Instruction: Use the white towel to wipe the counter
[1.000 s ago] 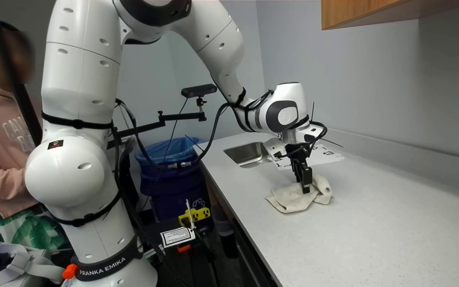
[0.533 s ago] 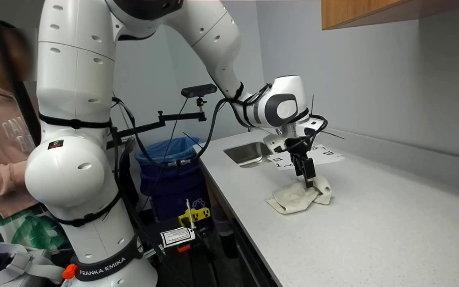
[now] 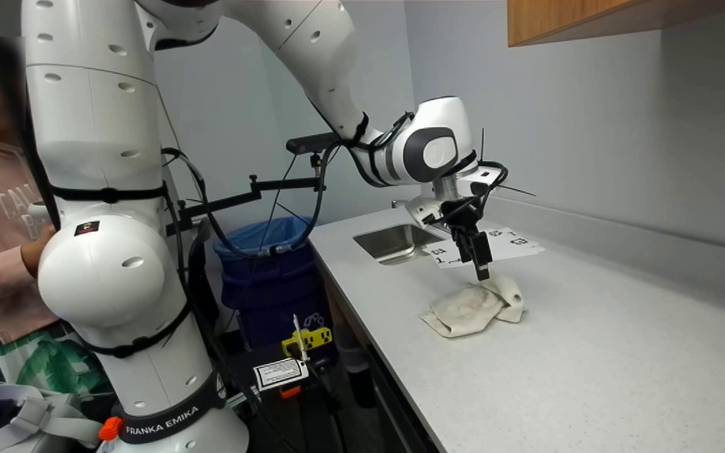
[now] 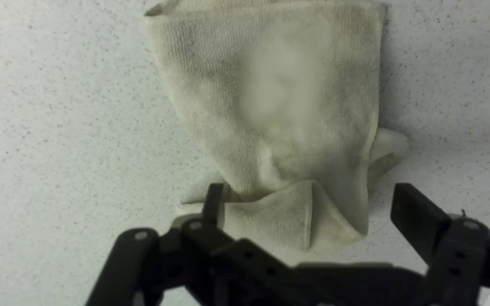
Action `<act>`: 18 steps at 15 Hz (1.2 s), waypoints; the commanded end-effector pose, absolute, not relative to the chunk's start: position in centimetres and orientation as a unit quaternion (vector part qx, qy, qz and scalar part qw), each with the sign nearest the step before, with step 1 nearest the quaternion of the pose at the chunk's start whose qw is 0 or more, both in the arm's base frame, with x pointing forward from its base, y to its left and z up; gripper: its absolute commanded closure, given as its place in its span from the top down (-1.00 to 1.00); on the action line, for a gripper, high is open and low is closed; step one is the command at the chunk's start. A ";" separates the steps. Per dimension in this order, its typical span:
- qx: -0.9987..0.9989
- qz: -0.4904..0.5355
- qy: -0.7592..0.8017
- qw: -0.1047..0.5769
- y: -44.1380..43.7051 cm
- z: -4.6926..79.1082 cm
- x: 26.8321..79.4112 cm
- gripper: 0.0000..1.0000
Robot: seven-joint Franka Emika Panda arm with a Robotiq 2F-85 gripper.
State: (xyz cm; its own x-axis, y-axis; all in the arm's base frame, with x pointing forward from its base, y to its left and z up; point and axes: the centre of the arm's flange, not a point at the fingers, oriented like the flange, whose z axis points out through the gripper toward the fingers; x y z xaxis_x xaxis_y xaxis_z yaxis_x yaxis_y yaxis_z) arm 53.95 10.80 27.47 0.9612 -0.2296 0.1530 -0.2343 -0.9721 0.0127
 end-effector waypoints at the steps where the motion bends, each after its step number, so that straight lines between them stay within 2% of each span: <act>1: 0.991 0.085 -0.102 0.015 9.8 30.2 51.4 1.00; 9: 0.989 0.105 -0.101 0.019 8.8 32.7 49.9 1.00; 18: 0.986 0.118 -0.115 0.013 8.1 33.5 50.8 1.00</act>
